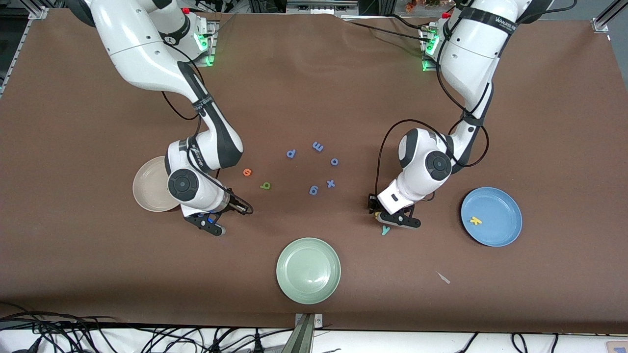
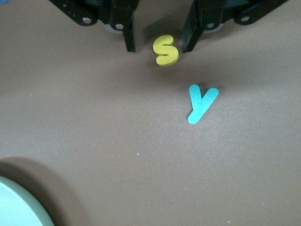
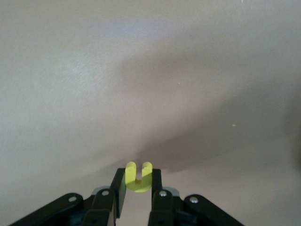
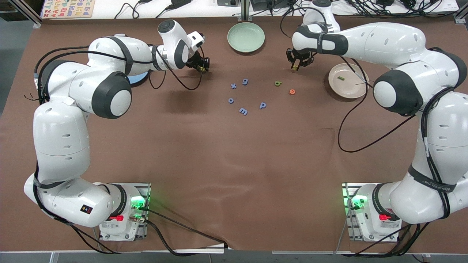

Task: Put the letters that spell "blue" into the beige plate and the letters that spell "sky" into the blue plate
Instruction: 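Grasp the yellow u with the right gripper while the left gripper reaches the yellow s, then drop the u on the cream plate while the left gripper grasps the s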

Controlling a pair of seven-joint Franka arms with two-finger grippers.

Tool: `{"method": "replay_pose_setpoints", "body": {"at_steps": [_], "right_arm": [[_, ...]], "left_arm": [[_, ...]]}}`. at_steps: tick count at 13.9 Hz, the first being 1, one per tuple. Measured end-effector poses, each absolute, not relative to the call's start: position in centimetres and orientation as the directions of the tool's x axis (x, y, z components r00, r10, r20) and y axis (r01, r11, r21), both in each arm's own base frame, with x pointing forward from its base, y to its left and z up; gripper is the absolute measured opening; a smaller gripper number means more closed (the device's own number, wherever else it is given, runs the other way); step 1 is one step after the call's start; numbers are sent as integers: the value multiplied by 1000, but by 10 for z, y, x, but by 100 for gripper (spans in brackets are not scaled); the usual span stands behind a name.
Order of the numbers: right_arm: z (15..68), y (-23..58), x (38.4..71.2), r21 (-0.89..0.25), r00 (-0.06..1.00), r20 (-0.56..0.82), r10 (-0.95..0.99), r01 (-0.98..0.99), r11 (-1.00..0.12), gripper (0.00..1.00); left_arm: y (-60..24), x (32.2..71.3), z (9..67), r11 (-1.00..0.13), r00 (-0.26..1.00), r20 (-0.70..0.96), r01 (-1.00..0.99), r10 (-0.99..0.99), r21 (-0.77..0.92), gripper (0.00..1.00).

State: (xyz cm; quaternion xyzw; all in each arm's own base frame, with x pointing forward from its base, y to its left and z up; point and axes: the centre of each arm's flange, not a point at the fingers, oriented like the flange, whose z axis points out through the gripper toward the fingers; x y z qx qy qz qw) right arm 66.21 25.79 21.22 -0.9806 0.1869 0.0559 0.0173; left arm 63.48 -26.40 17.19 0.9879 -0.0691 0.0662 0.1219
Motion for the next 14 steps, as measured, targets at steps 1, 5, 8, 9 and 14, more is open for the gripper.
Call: {"method": "replay_pose_setpoints", "body": {"at_steps": [1, 5, 8, 9, 14], "right_arm": [[220, 251, 661, -1, 939, -129, -318, -321, -947, 26], [251, 194, 649, 22, 983, -141, -121, -119, -993, 26], [255, 140, 633, 34, 986, -167, -3, 3, -999, 26], [251, 121, 628, 36, 983, -178, 39, 46, -998, 26], [226, 53, 613, 42, 964, -231, 132, 146, -988, 30]], "left_arm": [[-264, 635, 171, -961, 982, 148, -152, -120, 231, 50], [-261, 636, 169, -962, 982, 145, -150, -119, 227, 44], [-259, 637, 169, -963, 982, 147, -151, -119, 223, 24], [-259, 637, 169, -963, 982, 148, -152, -121, 223, 24], [-247, 648, 178, -959, 970, 185, -194, -157, 205, 24]]}}
